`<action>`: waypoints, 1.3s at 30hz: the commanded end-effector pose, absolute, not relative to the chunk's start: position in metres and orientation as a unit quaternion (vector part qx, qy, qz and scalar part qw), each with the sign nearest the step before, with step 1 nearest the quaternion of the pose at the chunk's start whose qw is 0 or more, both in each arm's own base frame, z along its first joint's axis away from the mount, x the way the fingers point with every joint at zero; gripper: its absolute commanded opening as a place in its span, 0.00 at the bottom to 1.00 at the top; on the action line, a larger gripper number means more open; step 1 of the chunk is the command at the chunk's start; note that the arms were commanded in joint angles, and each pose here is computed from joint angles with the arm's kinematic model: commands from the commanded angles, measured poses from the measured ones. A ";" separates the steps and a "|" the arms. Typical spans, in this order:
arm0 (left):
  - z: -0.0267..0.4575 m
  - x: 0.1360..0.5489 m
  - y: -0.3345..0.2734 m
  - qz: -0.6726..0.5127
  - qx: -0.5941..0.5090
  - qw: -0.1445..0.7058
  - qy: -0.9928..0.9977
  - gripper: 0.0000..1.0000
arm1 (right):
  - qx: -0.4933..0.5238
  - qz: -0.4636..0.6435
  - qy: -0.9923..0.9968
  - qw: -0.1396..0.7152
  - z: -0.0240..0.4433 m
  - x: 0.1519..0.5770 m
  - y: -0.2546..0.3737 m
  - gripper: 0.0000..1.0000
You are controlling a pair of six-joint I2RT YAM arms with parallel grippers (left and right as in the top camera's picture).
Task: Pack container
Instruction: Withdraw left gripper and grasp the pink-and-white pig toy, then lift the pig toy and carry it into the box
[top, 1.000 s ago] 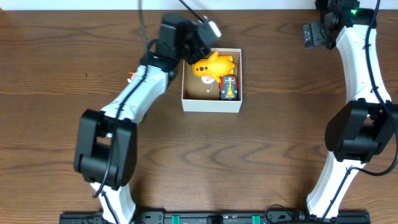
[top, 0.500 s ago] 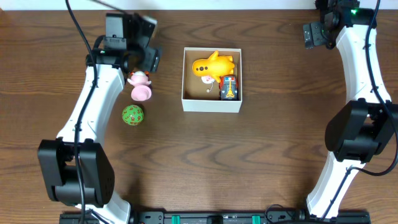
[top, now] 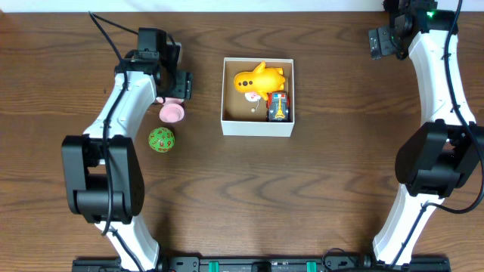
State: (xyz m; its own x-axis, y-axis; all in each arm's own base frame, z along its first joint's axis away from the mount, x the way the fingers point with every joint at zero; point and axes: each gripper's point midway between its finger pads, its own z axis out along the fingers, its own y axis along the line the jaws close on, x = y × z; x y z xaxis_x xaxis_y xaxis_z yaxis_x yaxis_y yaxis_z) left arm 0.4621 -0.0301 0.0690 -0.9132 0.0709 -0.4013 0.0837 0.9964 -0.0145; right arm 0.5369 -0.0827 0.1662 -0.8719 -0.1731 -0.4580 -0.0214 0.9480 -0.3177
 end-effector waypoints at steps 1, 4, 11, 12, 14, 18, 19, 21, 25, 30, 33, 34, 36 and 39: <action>0.069 0.461 -0.006 0.040 -0.008 0.200 0.979 0.73 | -0.041 -0.155 0.953 0.256 0.175 0.535 -0.084 0.99; 0.066 0.453 -0.005 0.044 -0.008 0.183 0.982 0.64 | -0.041 -0.155 0.953 0.256 0.175 0.535 -0.084 0.99; 0.061 0.440 -0.004 0.037 -0.058 0.159 0.985 0.63 | -0.041 -0.155 0.953 0.256 0.175 0.535 -0.084 0.99; 0.061 0.440 -0.004 0.037 -0.058 0.157 0.985 0.64 | -0.041 -0.155 0.953 0.256 0.175 0.535 -0.084 0.99; 0.059 0.438 -0.004 0.038 -0.058 0.153 0.986 0.63 | -0.041 -0.155 0.953 0.256 0.175 0.535 -0.084 0.99; 0.052 0.434 -0.007 0.029 -0.057 0.140 0.988 0.63 | -0.041 -0.155 0.953 0.256 0.175 0.535 -0.084 0.99; 0.049 0.433 -0.009 0.026 -0.057 0.137 0.989 0.63 | -0.041 -0.155 0.953 0.256 0.175 0.535 -0.084 0.99; 0.043 0.431 -0.012 0.017 -0.055 0.128 0.990 0.64 | -0.041 -0.155 0.953 0.256 0.175 0.535 -0.084 0.99; 0.032 0.428 -0.015 0.008 -0.054 0.113 0.992 0.63 | -0.041 -0.155 0.953 0.256 0.175 0.535 -0.084 0.99; 0.024 0.427 -0.015 0.009 -0.054 0.104 0.993 0.59 | -0.041 -0.155 0.953 0.256 0.175 0.535 -0.084 0.99; 0.024 0.427 -0.015 0.009 -0.053 0.103 0.993 0.44 | -0.041 -0.155 0.953 0.256 0.175 0.535 -0.084 0.99; 0.024 0.427 -0.015 0.009 -0.053 0.103 0.993 0.37 | -0.041 -0.155 0.953 0.256 0.175 0.535 -0.084 0.99; 0.024 0.427 -0.015 0.009 -0.053 0.103 0.993 0.27 | -0.041 -0.155 0.953 0.256 0.175 0.535 -0.084 0.99; 0.024 0.427 -0.015 0.009 -0.053 0.104 0.993 0.19 | -0.041 -0.155 0.953 0.256 0.175 0.535 -0.084 0.99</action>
State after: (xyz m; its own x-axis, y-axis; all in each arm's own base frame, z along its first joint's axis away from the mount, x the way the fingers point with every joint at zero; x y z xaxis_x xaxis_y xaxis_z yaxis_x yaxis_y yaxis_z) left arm 0.4303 -0.0169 0.0285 -0.9701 -0.0952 -0.2232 -0.0993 0.9950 0.0072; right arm 0.5370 -0.0828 0.1662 -0.8718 -0.1731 -0.4583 -0.0211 0.9479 -0.3180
